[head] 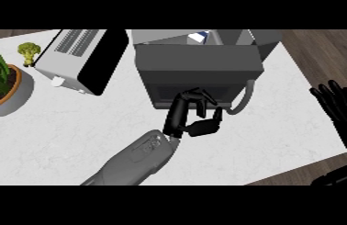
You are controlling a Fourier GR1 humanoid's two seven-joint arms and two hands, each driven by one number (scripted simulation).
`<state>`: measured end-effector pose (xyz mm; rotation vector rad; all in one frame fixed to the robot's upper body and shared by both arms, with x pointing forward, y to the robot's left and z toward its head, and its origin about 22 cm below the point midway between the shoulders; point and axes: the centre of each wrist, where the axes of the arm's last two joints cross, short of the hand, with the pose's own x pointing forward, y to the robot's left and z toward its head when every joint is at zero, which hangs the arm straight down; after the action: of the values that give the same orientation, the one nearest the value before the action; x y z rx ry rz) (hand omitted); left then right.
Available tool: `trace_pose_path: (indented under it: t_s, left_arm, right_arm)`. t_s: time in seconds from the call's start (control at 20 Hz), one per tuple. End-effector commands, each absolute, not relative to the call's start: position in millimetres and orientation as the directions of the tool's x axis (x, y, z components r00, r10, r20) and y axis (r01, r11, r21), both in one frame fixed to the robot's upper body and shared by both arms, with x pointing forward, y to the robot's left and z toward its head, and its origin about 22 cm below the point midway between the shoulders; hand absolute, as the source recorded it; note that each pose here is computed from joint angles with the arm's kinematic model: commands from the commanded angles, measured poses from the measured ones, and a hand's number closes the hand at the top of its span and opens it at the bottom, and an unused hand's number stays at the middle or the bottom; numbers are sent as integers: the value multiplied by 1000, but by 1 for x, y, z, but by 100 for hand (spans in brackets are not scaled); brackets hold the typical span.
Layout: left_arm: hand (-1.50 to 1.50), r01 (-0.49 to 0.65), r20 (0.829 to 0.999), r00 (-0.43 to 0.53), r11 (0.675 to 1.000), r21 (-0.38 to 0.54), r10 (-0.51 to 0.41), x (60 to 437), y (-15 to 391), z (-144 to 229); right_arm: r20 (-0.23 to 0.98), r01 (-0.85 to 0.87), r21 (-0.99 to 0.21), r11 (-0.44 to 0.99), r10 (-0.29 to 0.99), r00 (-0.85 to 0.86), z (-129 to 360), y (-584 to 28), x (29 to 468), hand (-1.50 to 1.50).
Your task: Pick up the milk, place it into the microwave and close the microwave
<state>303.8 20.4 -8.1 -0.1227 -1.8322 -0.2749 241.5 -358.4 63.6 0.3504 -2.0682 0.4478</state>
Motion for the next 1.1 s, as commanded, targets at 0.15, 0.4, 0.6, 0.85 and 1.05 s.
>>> trace_pose_path:
  t_s: [0.15, 0.4, 0.6, 0.85, 1.05]
  left_arm:
    - [-150, 110, 963, -260, 989, 102, -70, 330, 14, 18]
    - [-150, 14, 973, -229, 999, 44, -39, 339, 17, 27]
    - [-150, -2, 969, -247, 1000, 7, -7, 338, 14, 31]
    - [-150, -30, 973, -229, 999, -16, 9, 341, 14, 34]
    - [-150, -29, 974, -225, 999, -22, 15, 342, 15, 30]
  right_arm:
    - [813, -418, -267, 868, -30, -582, 101, -362, 255, -150]
    - [661, -207, -519, 829, 236, -712, 161, -387, 259, 150]
    - [630, -180, -540, 822, 254, -734, 167, -385, 262, 150]
    - [591, -142, -575, 806, 289, -754, 179, -386, 266, 150]
    - [583, -120, -583, 804, 311, -751, 184, -390, 268, 150]
